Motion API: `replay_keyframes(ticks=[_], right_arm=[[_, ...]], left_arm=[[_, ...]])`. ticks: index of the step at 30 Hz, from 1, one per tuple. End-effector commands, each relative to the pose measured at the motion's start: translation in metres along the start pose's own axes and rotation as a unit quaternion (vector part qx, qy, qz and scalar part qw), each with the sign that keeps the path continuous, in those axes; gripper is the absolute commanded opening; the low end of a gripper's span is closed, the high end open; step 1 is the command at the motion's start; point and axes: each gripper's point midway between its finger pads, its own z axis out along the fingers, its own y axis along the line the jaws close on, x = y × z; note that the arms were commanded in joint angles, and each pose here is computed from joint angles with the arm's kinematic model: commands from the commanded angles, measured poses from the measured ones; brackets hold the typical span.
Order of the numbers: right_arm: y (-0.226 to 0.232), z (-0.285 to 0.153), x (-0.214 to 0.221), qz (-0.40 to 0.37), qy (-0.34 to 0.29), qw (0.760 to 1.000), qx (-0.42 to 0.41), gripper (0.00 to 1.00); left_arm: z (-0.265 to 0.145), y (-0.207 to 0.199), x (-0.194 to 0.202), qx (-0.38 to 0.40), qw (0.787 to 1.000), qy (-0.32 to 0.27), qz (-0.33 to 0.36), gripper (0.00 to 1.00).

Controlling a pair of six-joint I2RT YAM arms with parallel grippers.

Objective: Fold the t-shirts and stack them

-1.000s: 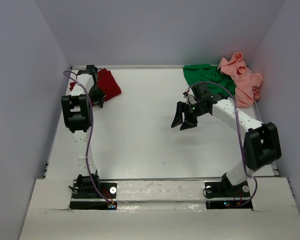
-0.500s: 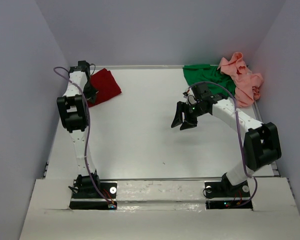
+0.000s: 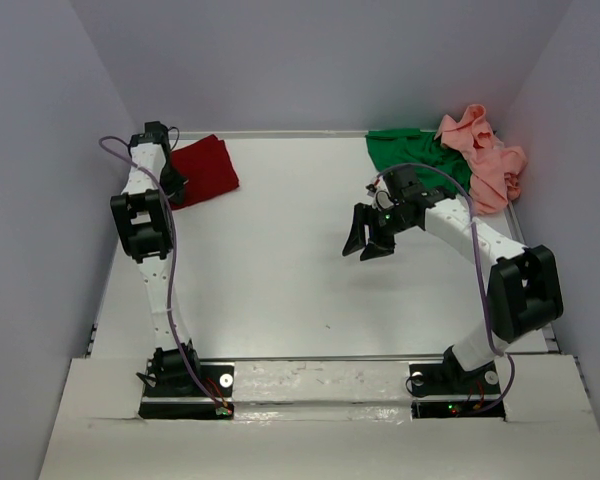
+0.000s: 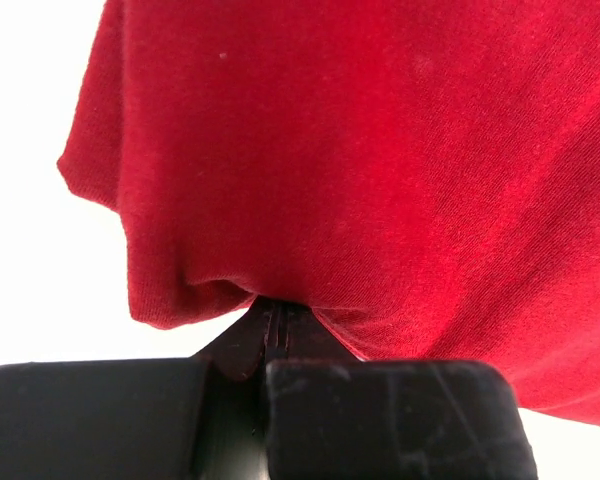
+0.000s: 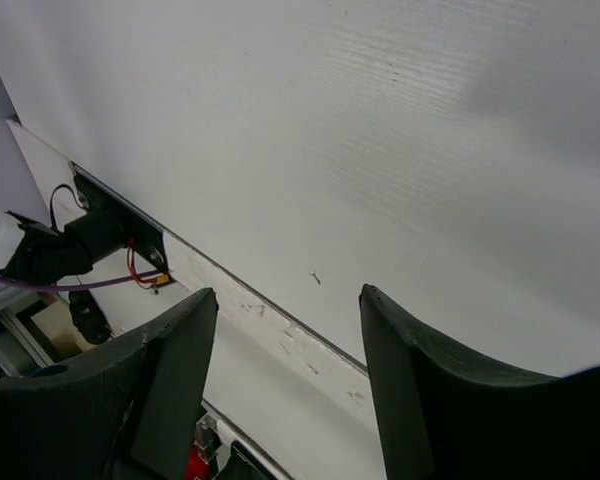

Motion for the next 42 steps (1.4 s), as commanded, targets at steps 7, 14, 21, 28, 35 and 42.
replay_keyframes(ticks=[7,14,21,28,35,42], right_arm=[[0.012,-0.017,-0.002,-0.026,-0.034,0.999,-0.018,0.65],[0.015,-0.022,0.000,-0.030,-0.038,0.999,-0.020,0.65],[0.016,-0.024,0.002,-0.032,-0.037,0.999,-0.021,0.65],[0.016,-0.021,0.000,-0.031,-0.030,0.999,-0.022,0.65],[0.016,-0.013,-0.007,-0.032,-0.021,0.999,-0.025,0.65],[0.027,-0.011,-0.032,-0.049,-0.031,0.998,-0.034,0.68]], left_arm=[[-0.011,-0.017,-0.053,0.077,0.993,-0.068,-0.054,0.00],[-0.003,-0.024,-0.089,0.133,0.983,-0.091,-0.094,0.00],[-0.005,-0.016,-0.122,0.162,0.971,-0.127,-0.123,0.00],[-0.024,-0.025,-0.136,0.212,0.960,-0.145,-0.108,0.00],[-0.111,-0.045,-0.123,0.247,0.946,-0.210,-0.018,0.21],[-0.192,-0.052,-0.069,0.263,0.937,-0.224,0.046,0.99]])
